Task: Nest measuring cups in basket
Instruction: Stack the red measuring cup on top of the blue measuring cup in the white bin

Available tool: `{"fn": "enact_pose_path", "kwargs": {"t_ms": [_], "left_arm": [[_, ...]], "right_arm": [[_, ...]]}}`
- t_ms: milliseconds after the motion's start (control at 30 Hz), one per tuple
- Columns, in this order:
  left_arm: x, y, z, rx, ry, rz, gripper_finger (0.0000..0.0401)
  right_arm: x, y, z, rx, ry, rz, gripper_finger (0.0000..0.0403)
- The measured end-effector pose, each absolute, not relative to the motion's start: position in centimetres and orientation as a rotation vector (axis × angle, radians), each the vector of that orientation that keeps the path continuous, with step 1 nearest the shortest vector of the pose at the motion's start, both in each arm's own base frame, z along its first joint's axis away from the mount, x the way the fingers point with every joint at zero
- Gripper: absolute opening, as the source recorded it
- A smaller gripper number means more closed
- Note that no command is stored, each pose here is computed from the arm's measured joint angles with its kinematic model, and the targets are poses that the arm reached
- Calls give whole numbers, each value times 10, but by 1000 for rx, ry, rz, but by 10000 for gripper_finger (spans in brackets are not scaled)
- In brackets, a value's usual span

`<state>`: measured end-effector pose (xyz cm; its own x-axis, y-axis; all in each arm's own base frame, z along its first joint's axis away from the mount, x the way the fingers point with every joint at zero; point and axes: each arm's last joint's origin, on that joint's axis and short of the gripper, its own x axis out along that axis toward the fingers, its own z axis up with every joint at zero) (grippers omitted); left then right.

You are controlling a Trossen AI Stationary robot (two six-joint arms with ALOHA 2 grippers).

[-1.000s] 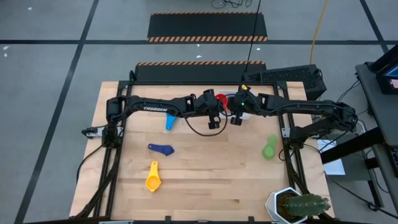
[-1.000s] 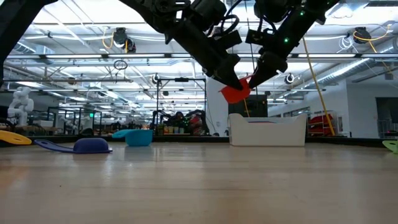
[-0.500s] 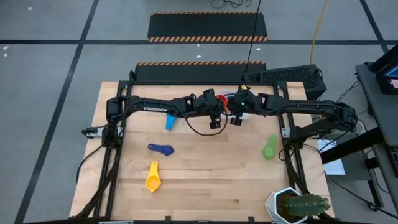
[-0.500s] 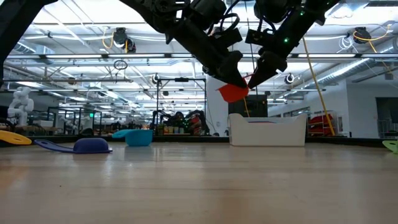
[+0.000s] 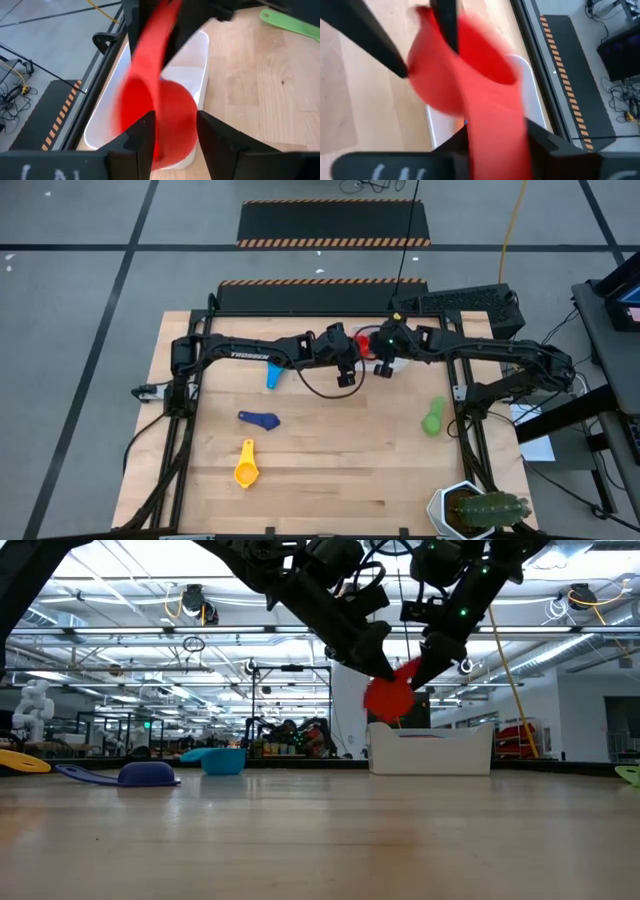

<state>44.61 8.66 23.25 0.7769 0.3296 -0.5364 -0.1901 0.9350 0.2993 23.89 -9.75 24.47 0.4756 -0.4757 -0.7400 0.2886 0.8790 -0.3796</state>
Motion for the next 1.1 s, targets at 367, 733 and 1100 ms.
{"fn": "enact_pose_path", "kwargs": {"t_ms": [367, 733, 1100], "left_arm": [[446, 87, 232, 243, 625, 281, 145], [445, 87, 233, 245, 633, 280, 145], [428, 91, 254, 233, 670, 289, 145]], "right_arm": [[230, -112, 242, -179, 1015, -522, 4], [230, -109, 242, -224, 1036, -486, 1], [211, -100, 272, -388, 949, -478, 1]]}}
